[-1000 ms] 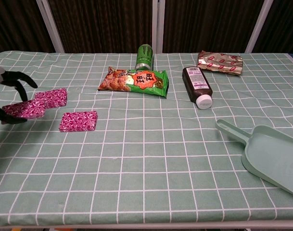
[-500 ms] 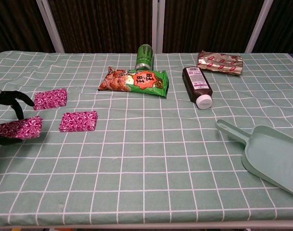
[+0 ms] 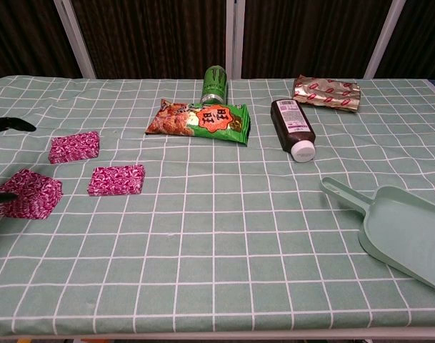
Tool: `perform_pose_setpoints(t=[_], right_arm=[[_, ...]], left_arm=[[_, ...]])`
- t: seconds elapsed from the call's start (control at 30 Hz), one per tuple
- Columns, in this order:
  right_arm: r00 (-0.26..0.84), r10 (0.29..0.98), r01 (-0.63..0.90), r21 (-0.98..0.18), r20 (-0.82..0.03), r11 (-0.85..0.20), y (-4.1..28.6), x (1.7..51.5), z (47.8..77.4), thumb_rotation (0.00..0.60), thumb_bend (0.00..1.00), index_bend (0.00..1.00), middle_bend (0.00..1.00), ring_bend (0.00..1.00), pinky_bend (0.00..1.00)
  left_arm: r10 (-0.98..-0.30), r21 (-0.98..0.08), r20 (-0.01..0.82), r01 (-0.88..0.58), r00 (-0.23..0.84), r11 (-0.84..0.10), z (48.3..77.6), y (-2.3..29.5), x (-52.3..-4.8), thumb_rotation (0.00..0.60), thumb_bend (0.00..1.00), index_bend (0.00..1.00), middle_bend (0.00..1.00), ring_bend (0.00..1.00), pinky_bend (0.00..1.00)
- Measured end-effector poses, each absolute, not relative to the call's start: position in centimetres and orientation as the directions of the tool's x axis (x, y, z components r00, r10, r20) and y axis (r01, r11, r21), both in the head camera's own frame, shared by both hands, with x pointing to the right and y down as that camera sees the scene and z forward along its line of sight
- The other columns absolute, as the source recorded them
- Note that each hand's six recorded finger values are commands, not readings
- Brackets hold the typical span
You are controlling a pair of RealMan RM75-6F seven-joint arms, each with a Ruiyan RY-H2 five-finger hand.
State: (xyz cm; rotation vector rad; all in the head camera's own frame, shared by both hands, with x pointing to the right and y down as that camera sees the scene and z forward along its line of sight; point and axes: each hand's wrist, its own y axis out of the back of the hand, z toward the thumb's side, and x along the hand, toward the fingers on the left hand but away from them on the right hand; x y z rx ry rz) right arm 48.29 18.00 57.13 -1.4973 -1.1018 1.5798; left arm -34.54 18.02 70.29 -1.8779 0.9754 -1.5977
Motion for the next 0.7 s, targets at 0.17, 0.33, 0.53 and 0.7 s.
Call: perform_pose_setpoints(t=[0.17, 0.33, 0.53, 0.7], right_arm=[[-0.097, 0.908, 0.072, -0.913, -0.406, -0.401, 18.0, 48.2, 57.1, 0.600, 0.10, 0.00, 0.00, 0.00, 0.00], [-0.097, 0.911, 0.079, -0.916, -0.400, -0.394, 18.0, 48.2, 56.9, 0.600, 0.10, 0.00, 0.00, 0.00, 0.00], [-0.090, 0.919, 0.088, -0.922, -0.385, -0.378, 18.1, 47.9, 56.6, 0.600, 0.10, 0.00, 0.00, 0.00, 0.00], [-0.087, 0.920, 0.088, -0.923, -0.383, -0.375, 18.2, 47.8, 56.5, 0.600, 0.10, 0.00, 0.00, 0.00, 0.00]], left_arm=[[-0.805, -0.784, 0.592, -0.203, 0.039, -0.587, 69.0, 16.8, -35.6, 0.600, 0.16, 0.10, 0.05, 0.00, 0.10], [-0.839, -0.823, 0.543, -0.170, 0.038, -0.541, 67.3, 15.7, -36.7, 0.600, 0.16, 0.10, 0.05, 0.00, 0.10], [-0.885, -0.880, 0.464, -0.098, 0.027, -0.465, 64.4, 15.1, -39.1, 0.600, 0.16, 0.10, 0.05, 0.00, 0.10], [-0.898, -0.894, 0.440, -0.088, 0.019, -0.440, 63.2, 15.7, -40.3, 0.600, 0.16, 0.10, 0.06, 0.00, 0.10]])
